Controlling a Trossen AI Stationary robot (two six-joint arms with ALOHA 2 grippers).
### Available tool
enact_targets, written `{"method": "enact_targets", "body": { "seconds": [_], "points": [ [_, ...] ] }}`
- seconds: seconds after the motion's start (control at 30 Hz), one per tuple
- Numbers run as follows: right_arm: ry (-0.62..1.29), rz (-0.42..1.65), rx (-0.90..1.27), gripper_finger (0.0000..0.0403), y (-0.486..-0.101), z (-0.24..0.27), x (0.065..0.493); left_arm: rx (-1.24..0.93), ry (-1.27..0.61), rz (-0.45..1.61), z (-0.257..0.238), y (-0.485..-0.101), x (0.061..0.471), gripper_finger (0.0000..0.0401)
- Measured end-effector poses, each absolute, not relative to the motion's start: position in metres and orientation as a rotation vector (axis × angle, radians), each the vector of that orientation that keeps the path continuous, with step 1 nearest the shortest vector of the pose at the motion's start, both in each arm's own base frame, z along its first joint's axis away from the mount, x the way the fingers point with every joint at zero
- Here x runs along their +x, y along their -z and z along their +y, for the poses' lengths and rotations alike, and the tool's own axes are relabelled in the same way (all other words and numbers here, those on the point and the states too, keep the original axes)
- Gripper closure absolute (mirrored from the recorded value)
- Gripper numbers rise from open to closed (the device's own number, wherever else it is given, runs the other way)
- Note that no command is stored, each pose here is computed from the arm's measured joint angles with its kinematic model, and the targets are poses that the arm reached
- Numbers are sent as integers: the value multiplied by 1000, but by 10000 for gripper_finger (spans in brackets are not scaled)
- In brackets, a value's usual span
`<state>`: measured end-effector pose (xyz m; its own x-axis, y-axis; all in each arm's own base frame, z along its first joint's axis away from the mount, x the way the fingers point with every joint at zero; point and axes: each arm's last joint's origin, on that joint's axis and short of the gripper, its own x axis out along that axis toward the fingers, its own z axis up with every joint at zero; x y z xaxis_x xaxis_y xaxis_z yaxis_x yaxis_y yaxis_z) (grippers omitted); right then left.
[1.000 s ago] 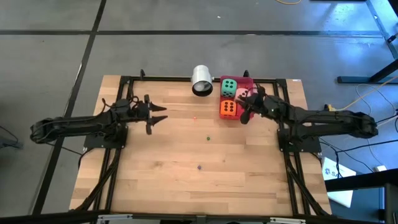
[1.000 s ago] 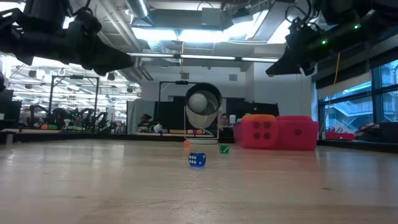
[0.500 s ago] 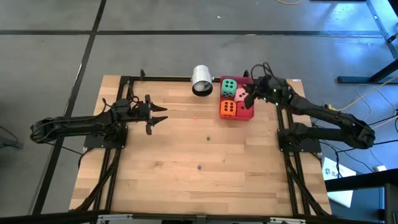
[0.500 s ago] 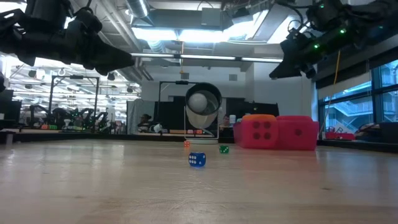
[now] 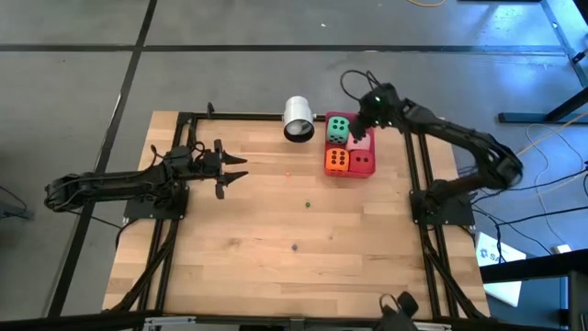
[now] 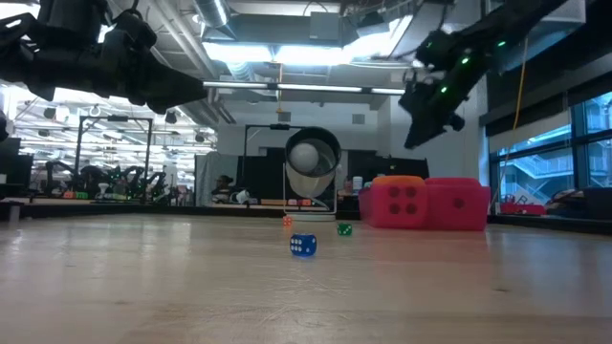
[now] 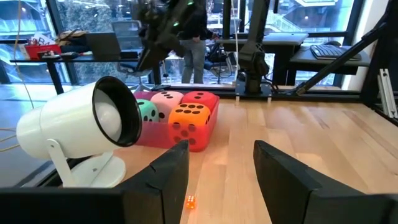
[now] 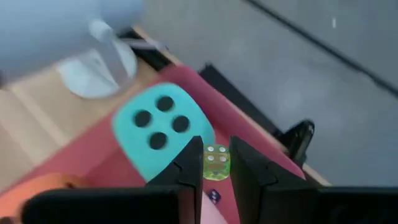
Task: Pick & Place Dice
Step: Put the small light green dice into the red bin
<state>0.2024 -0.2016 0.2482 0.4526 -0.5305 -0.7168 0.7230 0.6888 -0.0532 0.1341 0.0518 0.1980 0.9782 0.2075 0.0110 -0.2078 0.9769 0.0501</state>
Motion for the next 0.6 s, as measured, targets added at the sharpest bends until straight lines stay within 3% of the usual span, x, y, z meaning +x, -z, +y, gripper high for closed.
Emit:
{"method": "enact_targets", "body": {
  "seconds": [0.6],
  "points": [
    [772,1107,459,348,-215,-264,221,48,-209,4,52,-197,134,228]
  ]
}}
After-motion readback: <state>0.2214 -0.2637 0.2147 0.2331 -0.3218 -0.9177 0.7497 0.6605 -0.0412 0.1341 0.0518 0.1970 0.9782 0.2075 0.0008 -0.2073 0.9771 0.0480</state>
